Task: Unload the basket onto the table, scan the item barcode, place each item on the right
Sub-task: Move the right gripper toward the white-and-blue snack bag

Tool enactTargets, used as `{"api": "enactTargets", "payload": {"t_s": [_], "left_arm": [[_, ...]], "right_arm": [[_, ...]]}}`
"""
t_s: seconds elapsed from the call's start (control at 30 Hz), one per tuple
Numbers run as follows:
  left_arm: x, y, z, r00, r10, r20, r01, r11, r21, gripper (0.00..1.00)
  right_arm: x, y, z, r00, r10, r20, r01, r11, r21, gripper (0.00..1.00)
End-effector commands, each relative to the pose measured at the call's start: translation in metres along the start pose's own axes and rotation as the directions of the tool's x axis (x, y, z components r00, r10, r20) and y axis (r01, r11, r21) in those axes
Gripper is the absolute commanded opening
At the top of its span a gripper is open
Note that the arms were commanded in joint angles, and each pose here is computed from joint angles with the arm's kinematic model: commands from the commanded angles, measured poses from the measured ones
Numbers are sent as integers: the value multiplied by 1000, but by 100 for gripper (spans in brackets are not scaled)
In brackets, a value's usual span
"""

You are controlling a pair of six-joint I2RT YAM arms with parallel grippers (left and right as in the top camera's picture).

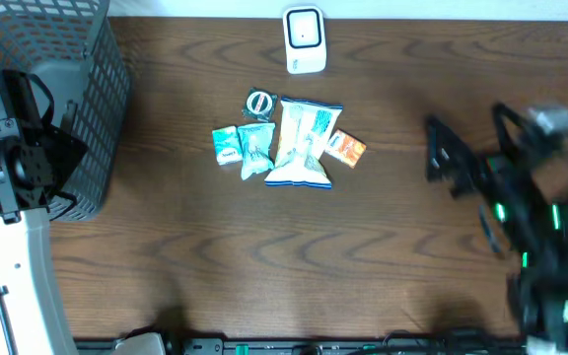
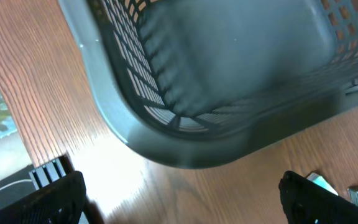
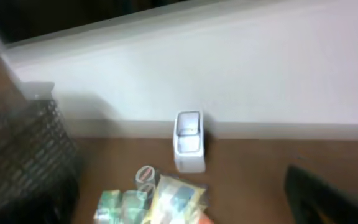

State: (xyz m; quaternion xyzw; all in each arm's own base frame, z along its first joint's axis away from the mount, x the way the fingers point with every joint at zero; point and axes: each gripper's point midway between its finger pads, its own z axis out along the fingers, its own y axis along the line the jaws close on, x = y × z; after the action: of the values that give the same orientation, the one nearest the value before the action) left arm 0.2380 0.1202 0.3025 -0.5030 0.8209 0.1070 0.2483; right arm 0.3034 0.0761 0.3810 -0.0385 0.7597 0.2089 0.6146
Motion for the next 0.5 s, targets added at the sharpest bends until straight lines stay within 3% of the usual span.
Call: {"api": "enactTargets", "payload": {"t_s": [0.0,0.13,0.27,0.37,0.47], "left_arm": [[-1,4,-1,1000,-16,9,16,1000,-7,98],[-1,4,-1,1000,-17,10,17,1000,-7,98],[-1,4,-1,1000,-16,9,16,1000,-7,98],[-1,4,-1,1000,-16,9,16,1000,-7,98],[-1,4,-1,1000,-16,9,16,1000,-7,98]], "right_arm": [[15,20,52,962,-88,-258,57,991,-124,99],[49,38,94,859,-41,-510,-67,979,-192,99],[73,53,122,797,-22,-604,-186,942,-280,99],[102,37,151,759,2,-651,-197,954,-226,60],[135,28,171,692,79,-718,-266,952,-152,40]]}}
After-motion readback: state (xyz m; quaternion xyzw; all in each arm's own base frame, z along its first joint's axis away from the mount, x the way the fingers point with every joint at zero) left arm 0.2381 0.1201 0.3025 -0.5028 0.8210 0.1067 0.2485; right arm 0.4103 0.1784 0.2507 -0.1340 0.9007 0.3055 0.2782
